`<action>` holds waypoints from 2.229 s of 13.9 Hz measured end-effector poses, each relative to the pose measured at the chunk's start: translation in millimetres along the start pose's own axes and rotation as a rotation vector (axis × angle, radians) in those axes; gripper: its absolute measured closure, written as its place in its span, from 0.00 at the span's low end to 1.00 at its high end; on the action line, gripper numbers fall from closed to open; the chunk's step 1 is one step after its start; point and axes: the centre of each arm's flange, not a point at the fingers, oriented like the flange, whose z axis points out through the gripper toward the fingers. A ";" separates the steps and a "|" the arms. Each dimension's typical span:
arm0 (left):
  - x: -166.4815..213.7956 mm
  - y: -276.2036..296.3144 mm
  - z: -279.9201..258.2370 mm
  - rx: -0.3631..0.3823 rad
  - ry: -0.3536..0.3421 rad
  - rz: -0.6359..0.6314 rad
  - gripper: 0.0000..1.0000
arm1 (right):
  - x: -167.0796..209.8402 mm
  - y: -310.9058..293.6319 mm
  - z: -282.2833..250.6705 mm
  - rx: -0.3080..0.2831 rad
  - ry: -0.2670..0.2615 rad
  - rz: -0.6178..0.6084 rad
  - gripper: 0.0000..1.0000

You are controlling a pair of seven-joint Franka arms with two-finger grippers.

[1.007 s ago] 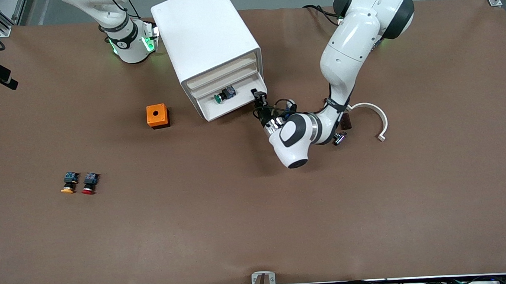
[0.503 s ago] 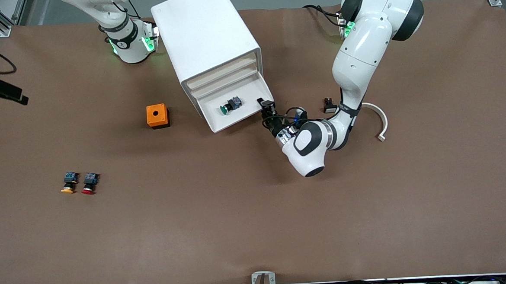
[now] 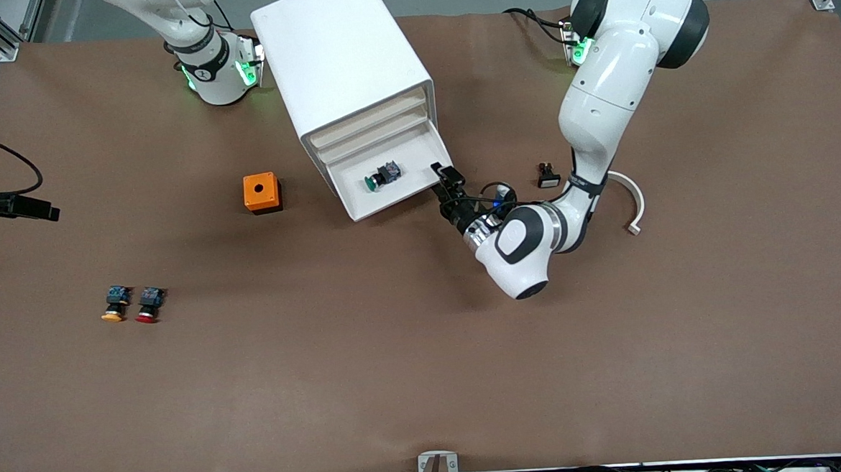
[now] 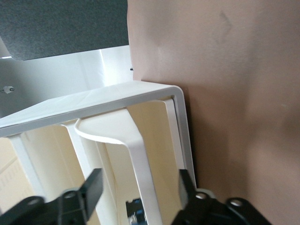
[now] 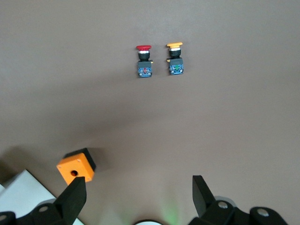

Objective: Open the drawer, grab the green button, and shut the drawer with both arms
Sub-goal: 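Release the drawer with the left gripper while the right gripper reaches in, then lower the right gripper into the drawer and grasp the green button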

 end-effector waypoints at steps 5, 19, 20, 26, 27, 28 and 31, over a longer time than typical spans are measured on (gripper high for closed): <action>1.1 -22.8 -71.2 -0.097 -0.058 0.339 0.00 | -23.9 -125.3 2.0 0.025 -0.018 0.302 0.00; -36.5 -107.1 -163.6 -0.652 0.557 1.181 0.00 | -122.0 -441.1 164.4 0.032 0.061 0.794 0.00; -42.5 -114.1 -164.1 -0.684 0.604 1.191 0.00 | -128.7 -450.1 179.7 0.034 0.066 0.802 0.00; -68.3 -147.6 -169.8 -0.840 0.822 1.241 0.00 | -163.4 -472.1 226.5 0.015 0.074 0.791 0.00; -70.6 -148.1 -167.9 -0.845 0.835 1.247 0.00 | -168.1 -475.3 228.4 0.012 0.074 0.794 0.00; -71.9 -148.0 -166.3 -0.845 0.843 1.257 0.00 | -174.1 -479.1 232.8 0.005 0.074 0.797 0.00; -71.1 -147.0 -166.8 -0.837 0.860 1.283 0.00 | -192.4 -493.5 254.1 -0.023 0.075 0.779 0.00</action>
